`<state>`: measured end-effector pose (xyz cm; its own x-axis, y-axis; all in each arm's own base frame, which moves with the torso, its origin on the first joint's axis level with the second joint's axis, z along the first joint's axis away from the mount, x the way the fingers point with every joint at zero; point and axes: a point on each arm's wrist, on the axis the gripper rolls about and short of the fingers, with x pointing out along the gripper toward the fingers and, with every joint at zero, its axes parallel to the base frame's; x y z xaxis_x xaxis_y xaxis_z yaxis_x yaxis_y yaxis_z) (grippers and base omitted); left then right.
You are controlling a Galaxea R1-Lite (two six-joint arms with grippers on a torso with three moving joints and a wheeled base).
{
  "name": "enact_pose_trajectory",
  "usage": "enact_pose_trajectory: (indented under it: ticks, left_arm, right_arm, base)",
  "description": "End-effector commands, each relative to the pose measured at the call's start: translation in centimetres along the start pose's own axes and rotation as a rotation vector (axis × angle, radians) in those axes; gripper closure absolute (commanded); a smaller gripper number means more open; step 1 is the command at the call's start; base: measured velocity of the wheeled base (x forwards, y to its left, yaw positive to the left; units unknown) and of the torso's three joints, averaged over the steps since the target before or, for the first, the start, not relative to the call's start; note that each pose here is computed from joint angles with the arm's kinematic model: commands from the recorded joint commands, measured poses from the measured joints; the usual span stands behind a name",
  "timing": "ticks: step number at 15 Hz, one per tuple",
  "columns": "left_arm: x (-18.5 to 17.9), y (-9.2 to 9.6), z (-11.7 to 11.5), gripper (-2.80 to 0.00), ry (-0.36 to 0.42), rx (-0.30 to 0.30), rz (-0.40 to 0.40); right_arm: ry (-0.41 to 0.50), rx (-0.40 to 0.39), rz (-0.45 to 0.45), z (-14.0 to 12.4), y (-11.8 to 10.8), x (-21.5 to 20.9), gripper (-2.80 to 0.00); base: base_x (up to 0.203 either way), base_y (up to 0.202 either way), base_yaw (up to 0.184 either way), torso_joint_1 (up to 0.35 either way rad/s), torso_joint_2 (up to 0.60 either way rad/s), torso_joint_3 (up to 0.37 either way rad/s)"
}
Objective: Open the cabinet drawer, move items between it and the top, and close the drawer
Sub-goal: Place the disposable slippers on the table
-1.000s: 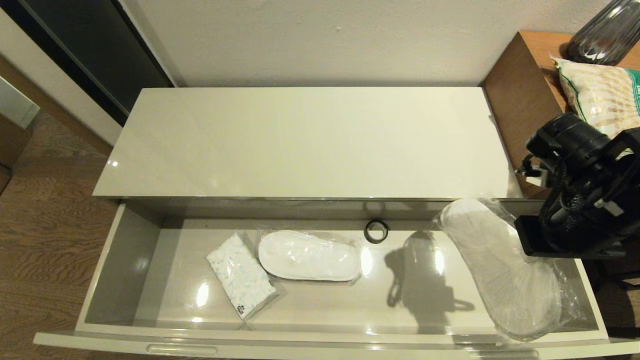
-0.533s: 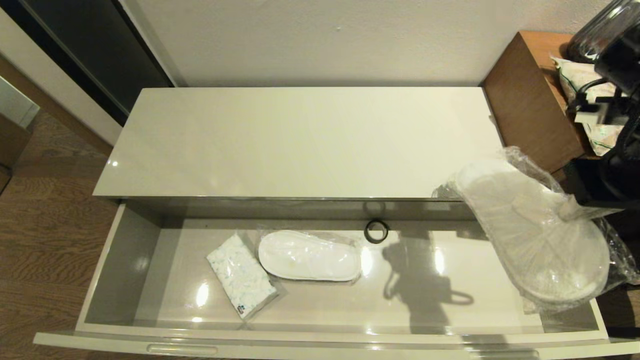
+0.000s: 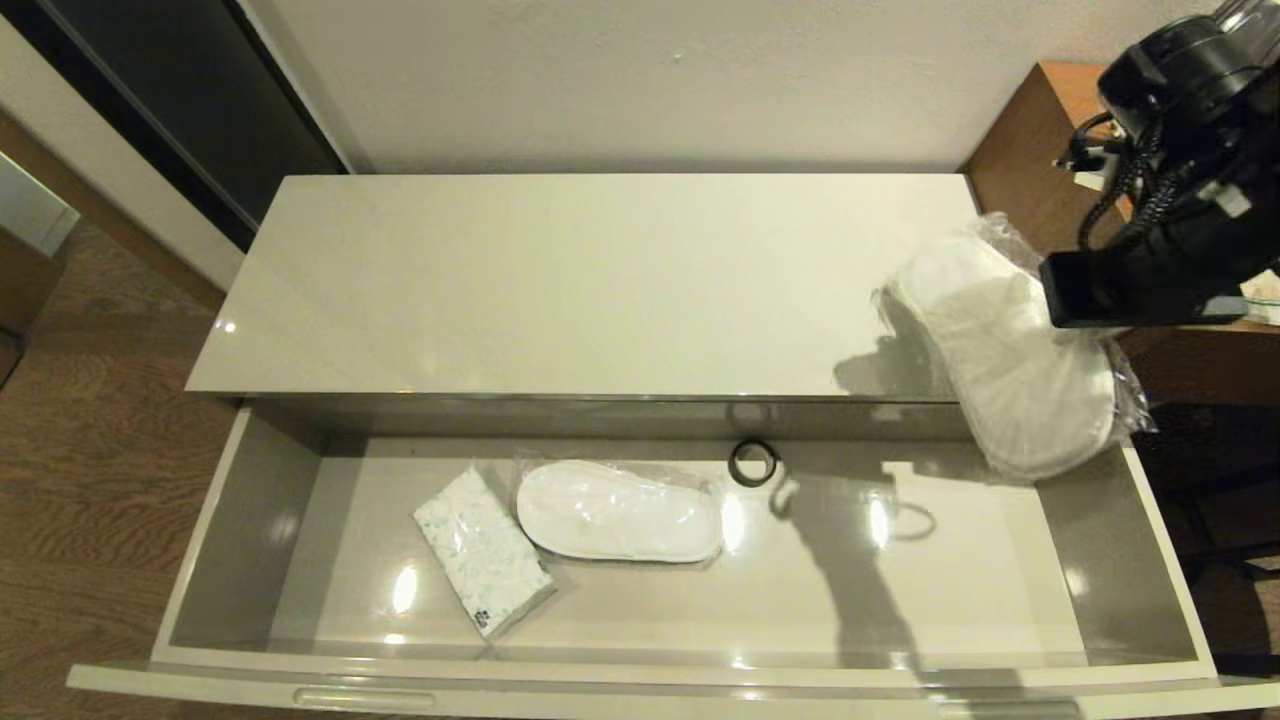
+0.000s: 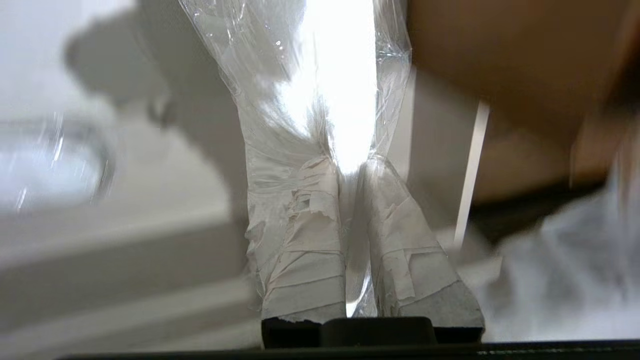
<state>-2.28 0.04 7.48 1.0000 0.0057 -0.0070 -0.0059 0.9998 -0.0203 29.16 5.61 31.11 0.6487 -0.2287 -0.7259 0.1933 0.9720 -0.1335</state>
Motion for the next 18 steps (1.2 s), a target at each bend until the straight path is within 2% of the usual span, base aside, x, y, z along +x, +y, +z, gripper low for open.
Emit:
enact_pose_trajectory:
  ticks: [1,2,5,8,9,14,18]
  left_arm:
    - [0.0,0.0,0.0,0.00,-0.001,-0.001,0.000]
    - [0.0,0.0,0.0,0.00,-0.001,-0.001,0.000]
    - [0.0,0.0,0.0,0.00,-0.001,-0.001,0.000]
    - [0.0,0.0,0.0,0.00,-0.001,-0.001,0.000]
    - [0.0,0.0,0.0,0.00,-0.001,-0.001,0.000]
    - [0.0,0.0,0.0,0.00,-0.002,-0.001,0.000]
    - [0.0,0.0,0.0,0.00,-0.002,-0.001,0.000]
  right_arm:
    - [-0.082,-0.038,-0.059,2.2,1.0,5.2,0.00]
    - [-0.117,-0.059,-0.091,2.8,1.0,6.1,0.00]
    - [-0.192,-0.105,-0.105,3.8,1.0,6.7,0.00]
    - [-0.192,-0.142,-0.131,3.8,0.9,6.5,0.00]
    - [-0.201,-0.144,-0.136,3.9,0.8,6.5,-2.80]
    - [-0.206,-0.143,-0.141,3.9,0.8,6.3,-2.80]
    - [-0.195,-0.147,-0.138,3.2,-0.2,3.8,-2.80]
  base:
    - [0.000,0.000,0.000,0.000,0.00,0.000]
    - [0.000,0.000,0.000,0.000,0.00,0.000]
    - [0.000,0.000,0.000,0.000,0.00,0.000]
    - [0.000,0.000,0.000,0.000,0.00,0.000]
    - [0.000,0.000,0.000,0.000,0.00,0.000]
    - [0.000,0.000,0.000,0.000,0.00,0.000]
    - [0.000,0.000,0.000,0.000,0.00,0.000]
